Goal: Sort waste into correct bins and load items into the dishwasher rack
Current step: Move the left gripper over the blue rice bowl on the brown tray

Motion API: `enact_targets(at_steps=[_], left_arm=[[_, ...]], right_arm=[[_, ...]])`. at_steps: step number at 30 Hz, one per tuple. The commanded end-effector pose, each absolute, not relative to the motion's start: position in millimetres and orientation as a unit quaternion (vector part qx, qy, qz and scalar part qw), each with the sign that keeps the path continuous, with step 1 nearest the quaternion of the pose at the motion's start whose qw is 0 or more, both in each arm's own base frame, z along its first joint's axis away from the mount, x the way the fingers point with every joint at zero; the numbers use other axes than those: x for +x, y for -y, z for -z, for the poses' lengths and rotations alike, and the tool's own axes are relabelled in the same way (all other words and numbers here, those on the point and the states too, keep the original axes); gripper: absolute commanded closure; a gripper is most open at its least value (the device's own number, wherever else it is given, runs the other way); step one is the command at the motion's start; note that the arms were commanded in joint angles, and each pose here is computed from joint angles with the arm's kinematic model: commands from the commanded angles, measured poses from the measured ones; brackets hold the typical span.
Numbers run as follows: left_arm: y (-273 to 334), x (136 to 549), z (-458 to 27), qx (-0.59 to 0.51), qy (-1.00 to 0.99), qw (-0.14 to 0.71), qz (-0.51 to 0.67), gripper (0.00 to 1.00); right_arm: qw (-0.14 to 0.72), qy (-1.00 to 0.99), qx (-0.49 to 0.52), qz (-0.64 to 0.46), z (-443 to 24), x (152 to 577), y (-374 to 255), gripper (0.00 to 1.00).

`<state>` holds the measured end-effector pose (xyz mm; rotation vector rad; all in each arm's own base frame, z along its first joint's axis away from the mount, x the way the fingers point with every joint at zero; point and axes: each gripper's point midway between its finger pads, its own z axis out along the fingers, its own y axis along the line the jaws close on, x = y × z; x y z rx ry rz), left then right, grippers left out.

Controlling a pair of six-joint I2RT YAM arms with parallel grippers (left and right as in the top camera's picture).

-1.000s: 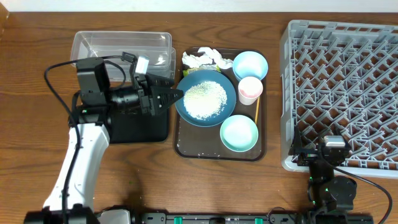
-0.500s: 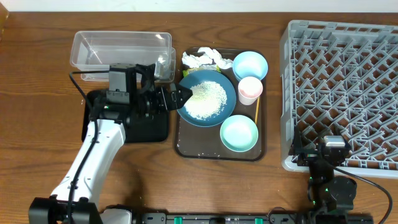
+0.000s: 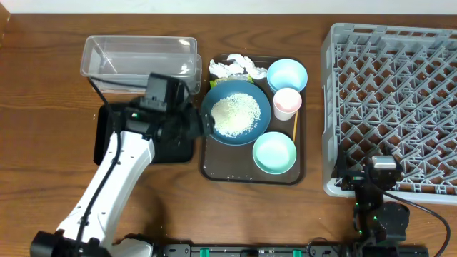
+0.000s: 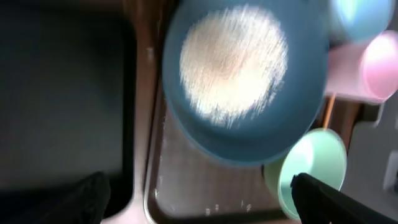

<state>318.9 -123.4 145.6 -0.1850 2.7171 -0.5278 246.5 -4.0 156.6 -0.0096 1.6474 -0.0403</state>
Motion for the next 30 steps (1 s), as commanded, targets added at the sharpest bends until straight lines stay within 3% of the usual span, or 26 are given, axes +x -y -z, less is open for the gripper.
enact_targets(at_steps=[1, 5, 11, 18, 26, 30], left_arm=[[117.2, 347.7, -181.9, -0.050, -0.953, 0.261, 0.148, 0.05], [130.9, 363.5, -197.4, -0.047, -0.937, 0.300, 0.174, 0.05], [139.1, 357.4, -190.8, -0.049, -0.940, 0.283, 0.185, 0.05], [191.9, 339.5, -195.2, 0.084, -0.933, 0.296, 0.189, 0.05], [199.2, 346.0, -202.2, 0.112, -0.923, 0.362, 0.070, 0.05], [207.0, 352.0, -210.6, 0.110, -0.913, 0.386, 0.077, 0.05]], right_arm=[[0.679, -0.734, -0.007, 0.020, -155.8, 246.3, 4.3, 0.01], [0.679, -0.734, -0.007, 0.020, -155.8, 246.3, 4.3, 0.01], [0.679, -0.734, -0.007, 0.021, -155.8, 246.3, 4.3, 0.01], [0.679, -0.734, -0.007, 0.021, -155.8, 246.3, 4.3, 0.01], [0.679, -0.734, -0.007, 0.021, -155.8, 246.3, 4.3, 0.01], [0.679, -0.734, -0.007, 0.021, -155.8, 246.3, 4.3, 0.01]])
